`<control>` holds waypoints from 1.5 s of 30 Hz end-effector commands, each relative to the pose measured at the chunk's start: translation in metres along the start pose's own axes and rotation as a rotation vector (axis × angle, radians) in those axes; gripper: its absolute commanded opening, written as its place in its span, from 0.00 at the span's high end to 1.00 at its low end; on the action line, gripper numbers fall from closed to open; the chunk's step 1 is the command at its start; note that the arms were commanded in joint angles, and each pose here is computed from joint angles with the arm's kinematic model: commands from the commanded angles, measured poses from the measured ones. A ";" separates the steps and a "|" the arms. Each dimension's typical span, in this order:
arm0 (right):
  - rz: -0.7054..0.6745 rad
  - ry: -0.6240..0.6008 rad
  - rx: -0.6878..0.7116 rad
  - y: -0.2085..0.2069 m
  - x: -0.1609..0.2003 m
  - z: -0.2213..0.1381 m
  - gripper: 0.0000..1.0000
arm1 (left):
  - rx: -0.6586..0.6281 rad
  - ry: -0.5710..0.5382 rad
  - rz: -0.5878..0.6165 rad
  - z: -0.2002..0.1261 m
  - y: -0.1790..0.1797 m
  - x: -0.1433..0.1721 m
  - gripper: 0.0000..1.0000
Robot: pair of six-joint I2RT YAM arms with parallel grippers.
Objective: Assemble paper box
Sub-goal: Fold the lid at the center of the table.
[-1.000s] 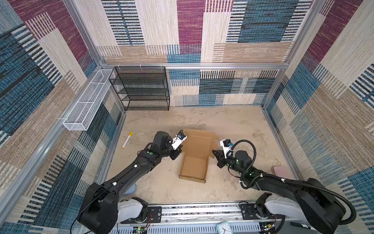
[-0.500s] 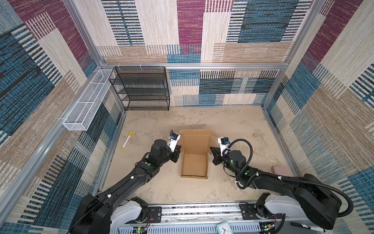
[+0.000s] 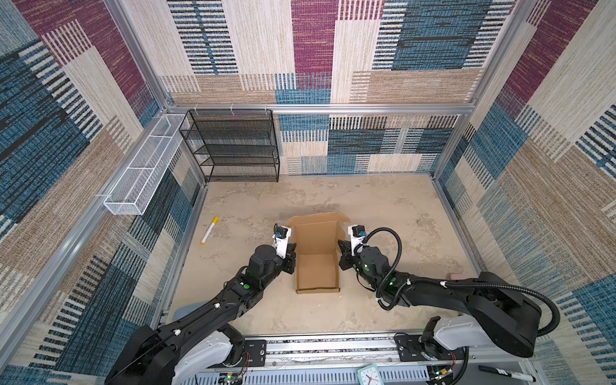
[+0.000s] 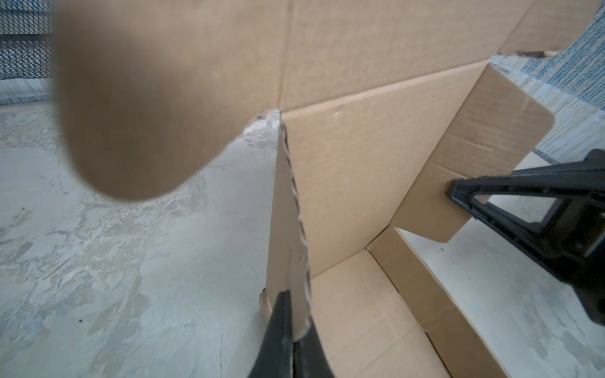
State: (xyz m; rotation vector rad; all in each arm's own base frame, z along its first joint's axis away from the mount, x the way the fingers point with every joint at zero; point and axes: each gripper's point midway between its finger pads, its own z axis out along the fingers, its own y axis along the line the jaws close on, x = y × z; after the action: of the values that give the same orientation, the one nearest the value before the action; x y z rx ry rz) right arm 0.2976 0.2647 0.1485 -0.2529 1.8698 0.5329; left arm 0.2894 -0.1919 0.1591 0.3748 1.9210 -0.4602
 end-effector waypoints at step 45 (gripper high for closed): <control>-0.013 0.015 0.028 0.049 0.057 -0.043 1.00 | 0.102 -0.174 0.130 -0.050 -0.049 0.057 1.00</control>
State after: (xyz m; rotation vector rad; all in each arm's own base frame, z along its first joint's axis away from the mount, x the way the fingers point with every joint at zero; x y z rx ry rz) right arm 0.2326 0.2796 0.1279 -0.2169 1.8521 0.4145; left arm 0.2173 -0.1972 0.1371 0.4215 1.7006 -0.4207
